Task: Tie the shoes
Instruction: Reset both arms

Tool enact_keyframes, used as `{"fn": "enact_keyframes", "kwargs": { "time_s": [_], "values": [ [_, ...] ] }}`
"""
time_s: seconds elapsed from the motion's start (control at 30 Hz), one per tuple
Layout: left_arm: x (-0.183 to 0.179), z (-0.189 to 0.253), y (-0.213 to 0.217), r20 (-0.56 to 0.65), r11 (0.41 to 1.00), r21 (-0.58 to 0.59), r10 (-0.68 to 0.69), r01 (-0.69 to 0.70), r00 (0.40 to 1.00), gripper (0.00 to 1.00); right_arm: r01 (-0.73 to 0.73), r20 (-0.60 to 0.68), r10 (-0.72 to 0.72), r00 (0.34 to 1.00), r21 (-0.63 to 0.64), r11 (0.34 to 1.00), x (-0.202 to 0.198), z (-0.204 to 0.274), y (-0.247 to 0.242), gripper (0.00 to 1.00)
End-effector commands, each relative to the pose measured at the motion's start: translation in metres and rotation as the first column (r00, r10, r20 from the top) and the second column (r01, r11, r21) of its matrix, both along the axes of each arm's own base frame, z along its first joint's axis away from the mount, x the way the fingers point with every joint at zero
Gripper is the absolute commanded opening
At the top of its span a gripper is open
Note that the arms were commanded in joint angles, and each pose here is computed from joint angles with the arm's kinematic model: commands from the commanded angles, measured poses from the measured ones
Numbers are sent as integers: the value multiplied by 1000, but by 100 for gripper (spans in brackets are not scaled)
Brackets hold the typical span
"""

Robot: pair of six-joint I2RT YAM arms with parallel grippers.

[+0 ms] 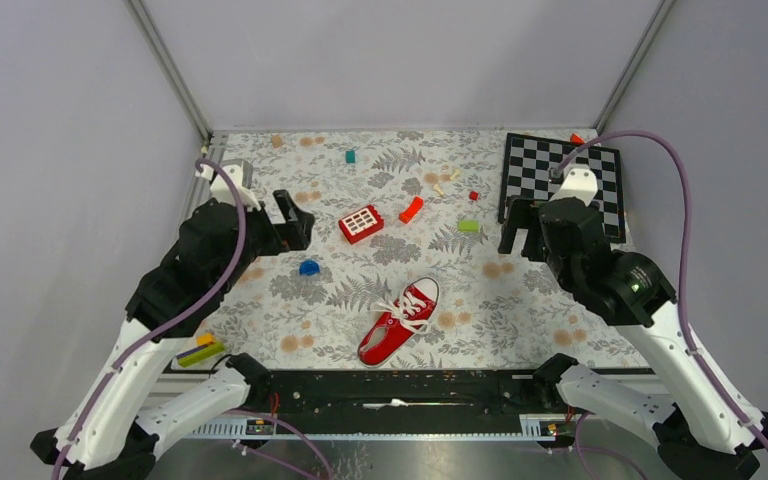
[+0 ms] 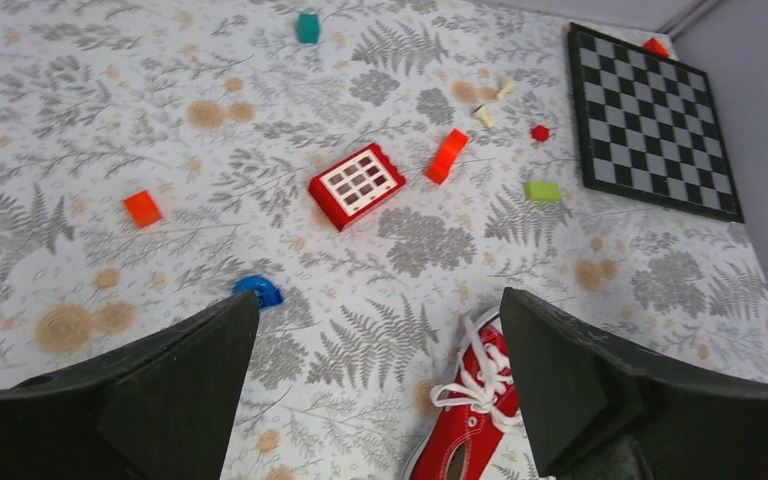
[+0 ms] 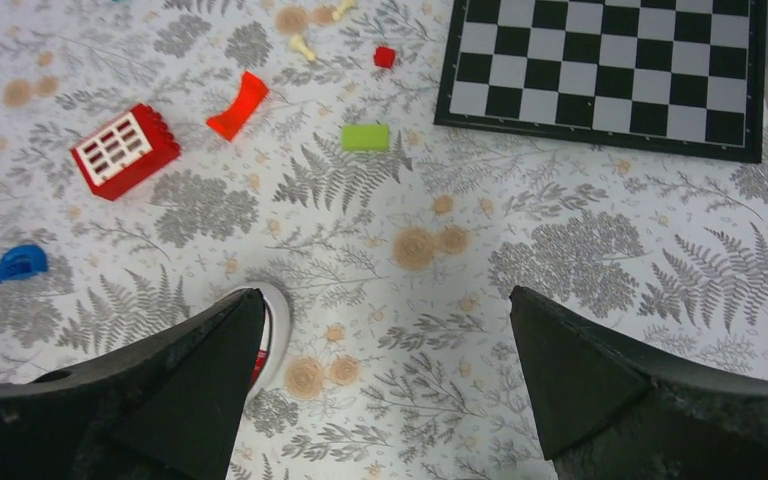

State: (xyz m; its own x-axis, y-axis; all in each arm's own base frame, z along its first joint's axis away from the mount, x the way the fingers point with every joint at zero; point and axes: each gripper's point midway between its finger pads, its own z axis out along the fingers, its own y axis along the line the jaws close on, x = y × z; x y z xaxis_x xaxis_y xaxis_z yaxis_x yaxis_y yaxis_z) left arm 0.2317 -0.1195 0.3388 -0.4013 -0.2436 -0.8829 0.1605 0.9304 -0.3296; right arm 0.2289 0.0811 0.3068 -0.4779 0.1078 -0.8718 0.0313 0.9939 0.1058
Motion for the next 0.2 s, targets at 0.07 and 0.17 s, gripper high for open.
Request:
{"fn": "enact_keyframes", "kwargs": {
  "time_s": [0.07,0.17],
  "values": [
    [-9,-42,23,-108,992,95,92,-82,990,99,44,-30,-46,998,-68,997,-3,-22,-14,100],
    [-11,-47,21,-131,993,97,81,-69,988,99,44,-43,-48,998,-74,996,-2,-26,-13,100]
  ]
}}
